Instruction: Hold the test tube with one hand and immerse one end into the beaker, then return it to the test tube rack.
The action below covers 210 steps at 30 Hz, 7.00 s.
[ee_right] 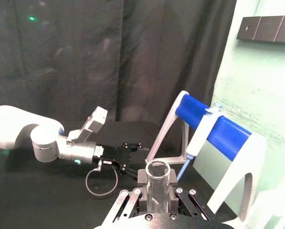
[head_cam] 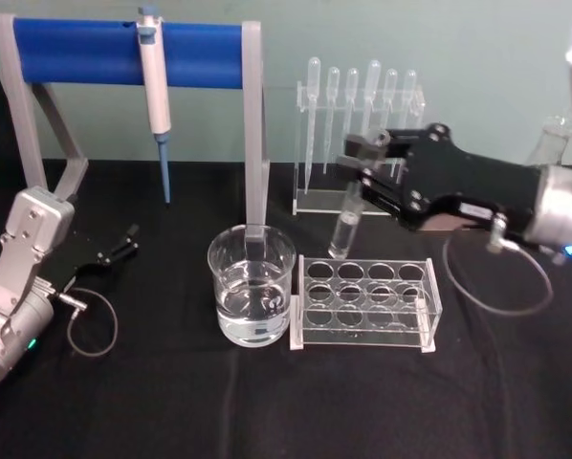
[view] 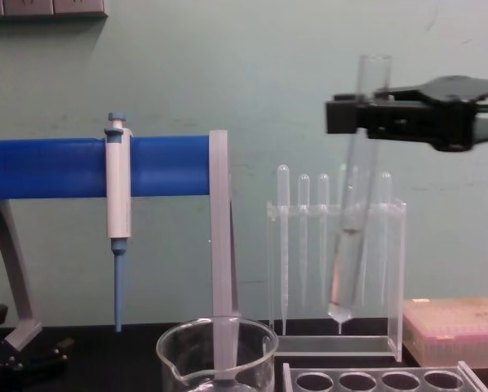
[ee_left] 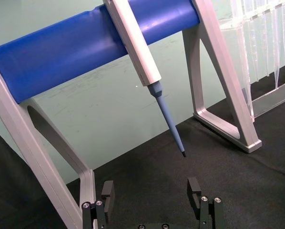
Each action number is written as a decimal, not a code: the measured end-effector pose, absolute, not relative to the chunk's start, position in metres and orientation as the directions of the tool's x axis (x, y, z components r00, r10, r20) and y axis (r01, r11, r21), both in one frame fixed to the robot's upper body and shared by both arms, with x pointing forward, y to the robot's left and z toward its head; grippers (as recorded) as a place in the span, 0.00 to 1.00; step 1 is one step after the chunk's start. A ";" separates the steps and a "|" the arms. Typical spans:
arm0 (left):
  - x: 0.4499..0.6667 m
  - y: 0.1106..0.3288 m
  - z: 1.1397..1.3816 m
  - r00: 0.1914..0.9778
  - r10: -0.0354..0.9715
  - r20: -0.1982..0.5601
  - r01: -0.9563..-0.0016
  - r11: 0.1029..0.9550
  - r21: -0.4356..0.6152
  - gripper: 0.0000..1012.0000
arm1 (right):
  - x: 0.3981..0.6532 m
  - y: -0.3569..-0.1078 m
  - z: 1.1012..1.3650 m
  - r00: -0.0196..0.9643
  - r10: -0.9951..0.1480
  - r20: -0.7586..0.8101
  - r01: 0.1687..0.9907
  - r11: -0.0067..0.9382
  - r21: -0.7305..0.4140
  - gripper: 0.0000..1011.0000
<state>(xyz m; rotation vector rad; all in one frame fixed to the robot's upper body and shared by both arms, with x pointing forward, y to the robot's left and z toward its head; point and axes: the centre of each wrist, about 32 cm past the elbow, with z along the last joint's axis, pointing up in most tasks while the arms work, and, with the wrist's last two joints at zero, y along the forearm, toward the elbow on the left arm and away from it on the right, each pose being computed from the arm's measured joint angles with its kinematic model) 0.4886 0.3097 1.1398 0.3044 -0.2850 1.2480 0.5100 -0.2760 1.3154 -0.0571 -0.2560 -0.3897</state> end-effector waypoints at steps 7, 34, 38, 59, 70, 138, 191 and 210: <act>0.489 0.310 1.140 0.292 0.880 0.374 -0.955 0.287 0.070 0.99 | 0.497 -0.292 1.300 0.883 -0.391 0.259 0.404 0.915 0.002 0.24; 0.489 0.310 1.140 0.292 0.880 0.374 -0.955 0.287 0.070 0.99 | 0.507 -0.298 1.263 0.880 -0.406 0.244 0.424 0.906 -0.020 0.24; 0.489 0.310 1.140 0.292 0.880 0.374 -0.955 0.287 0.070 0.99 | 0.507 -0.298 1.259 0.882 -0.408 0.238 0.424 0.905 -0.021 0.24; 0.489 0.310 1.140 0.292 0.880 0.374 -0.955 0.287 0.070 0.99 | 0.510 -0.295 1.249 0.880 -0.415 0.230 0.433 0.901 -0.030 0.24; 0.489 0.310 1.140 0.292 0.880 0.374 -0.955 0.287 0.070 0.99 | 0.510 -0.293 1.240 0.879 -0.420 0.224 0.441 0.896 -0.051 0.24; 0.489 0.310 1.140 0.292 0.880 0.374 -0.955 0.287 0.070 0.99 | 0.508 -0.292 1.196 0.874 -0.441 0.203 0.458 0.888 -0.043 0.24; 0.489 0.310 1.140 0.292 0.880 0.374 -0.955 0.287 0.070 0.99 | 0.487 -0.286 1.232 0.833 -0.456 0.314 0.456 0.886 0.079 0.99; 0.489 0.310 1.140 0.292 0.880 0.374 -0.955 0.287 0.070 0.99 | 0.469 -0.295 1.222 0.487 -0.850 0.199 0.854 0.512 0.098 0.99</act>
